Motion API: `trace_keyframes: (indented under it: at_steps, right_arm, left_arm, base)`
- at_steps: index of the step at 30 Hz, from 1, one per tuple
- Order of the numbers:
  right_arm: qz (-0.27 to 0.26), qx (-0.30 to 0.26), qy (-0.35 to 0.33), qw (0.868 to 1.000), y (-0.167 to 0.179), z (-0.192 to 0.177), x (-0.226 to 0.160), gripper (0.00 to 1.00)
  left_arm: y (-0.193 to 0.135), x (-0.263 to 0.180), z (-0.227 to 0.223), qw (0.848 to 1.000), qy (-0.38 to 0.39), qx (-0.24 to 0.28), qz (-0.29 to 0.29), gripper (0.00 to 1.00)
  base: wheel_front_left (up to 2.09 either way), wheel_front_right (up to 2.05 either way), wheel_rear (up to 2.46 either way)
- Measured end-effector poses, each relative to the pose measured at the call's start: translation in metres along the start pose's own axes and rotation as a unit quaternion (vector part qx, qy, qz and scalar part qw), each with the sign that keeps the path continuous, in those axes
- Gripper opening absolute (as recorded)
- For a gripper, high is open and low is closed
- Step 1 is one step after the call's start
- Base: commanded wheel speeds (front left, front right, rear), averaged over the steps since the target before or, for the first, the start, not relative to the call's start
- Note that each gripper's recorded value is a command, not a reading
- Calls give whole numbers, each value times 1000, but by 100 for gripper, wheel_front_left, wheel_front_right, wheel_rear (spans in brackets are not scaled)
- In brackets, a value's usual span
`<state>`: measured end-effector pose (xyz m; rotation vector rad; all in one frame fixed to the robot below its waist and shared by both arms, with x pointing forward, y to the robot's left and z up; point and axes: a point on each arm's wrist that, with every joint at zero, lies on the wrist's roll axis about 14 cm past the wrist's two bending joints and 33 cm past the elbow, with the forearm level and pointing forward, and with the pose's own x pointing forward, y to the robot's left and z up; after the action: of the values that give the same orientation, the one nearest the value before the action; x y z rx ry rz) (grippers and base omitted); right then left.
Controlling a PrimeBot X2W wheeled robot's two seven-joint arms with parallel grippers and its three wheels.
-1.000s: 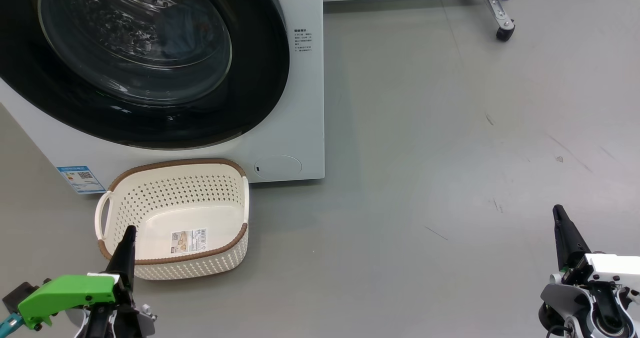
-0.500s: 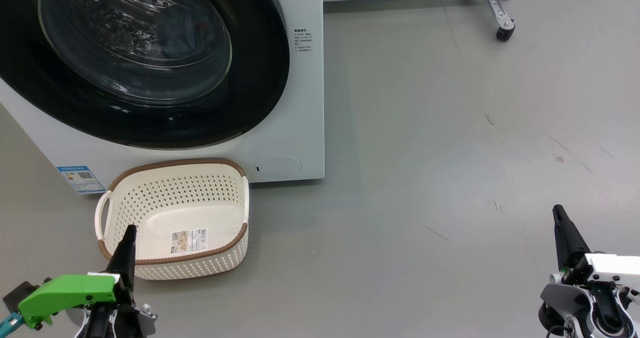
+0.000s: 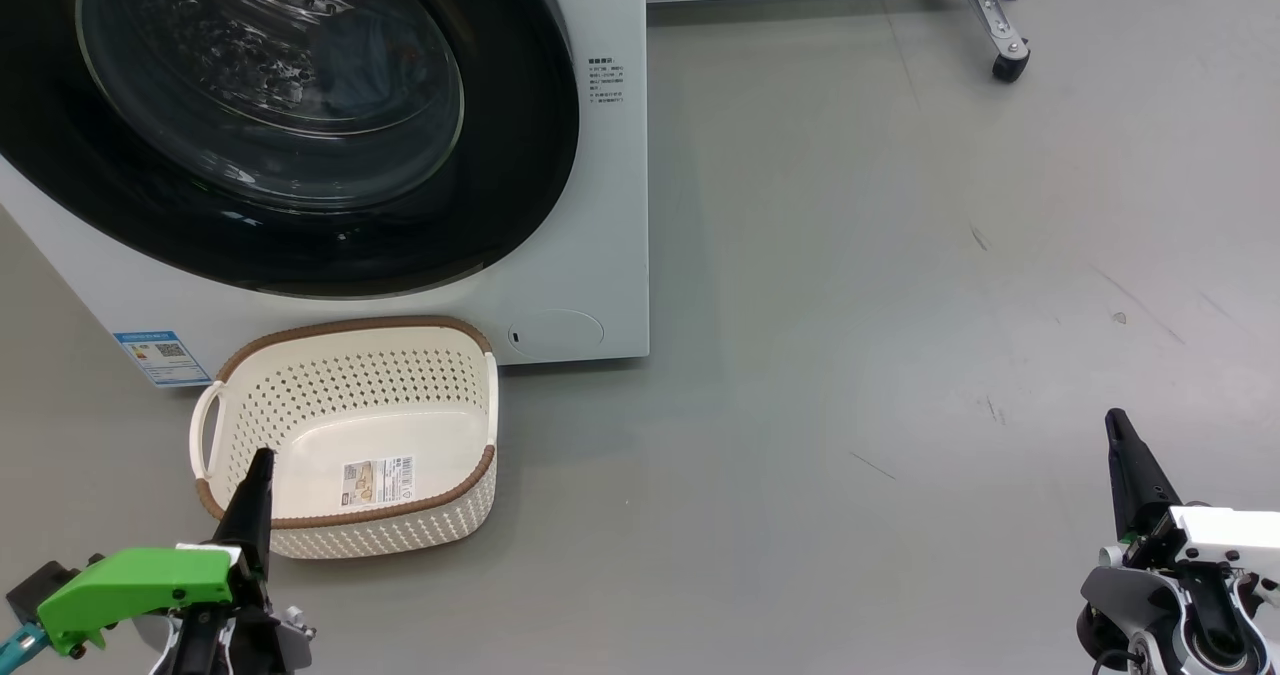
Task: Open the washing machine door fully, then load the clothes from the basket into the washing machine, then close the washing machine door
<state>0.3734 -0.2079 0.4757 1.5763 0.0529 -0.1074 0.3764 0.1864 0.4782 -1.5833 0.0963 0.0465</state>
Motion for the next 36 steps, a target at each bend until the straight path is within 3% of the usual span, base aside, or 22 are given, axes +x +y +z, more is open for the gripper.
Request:
trace_keyframes:
  at_steps: [36]
  right_arm:
    - [0,3,0,1000,0,0,0,0]
  left_arm:
    - [-1,0,0,1000,-1,0,-2,0]
  base:
    - [0,0,0]
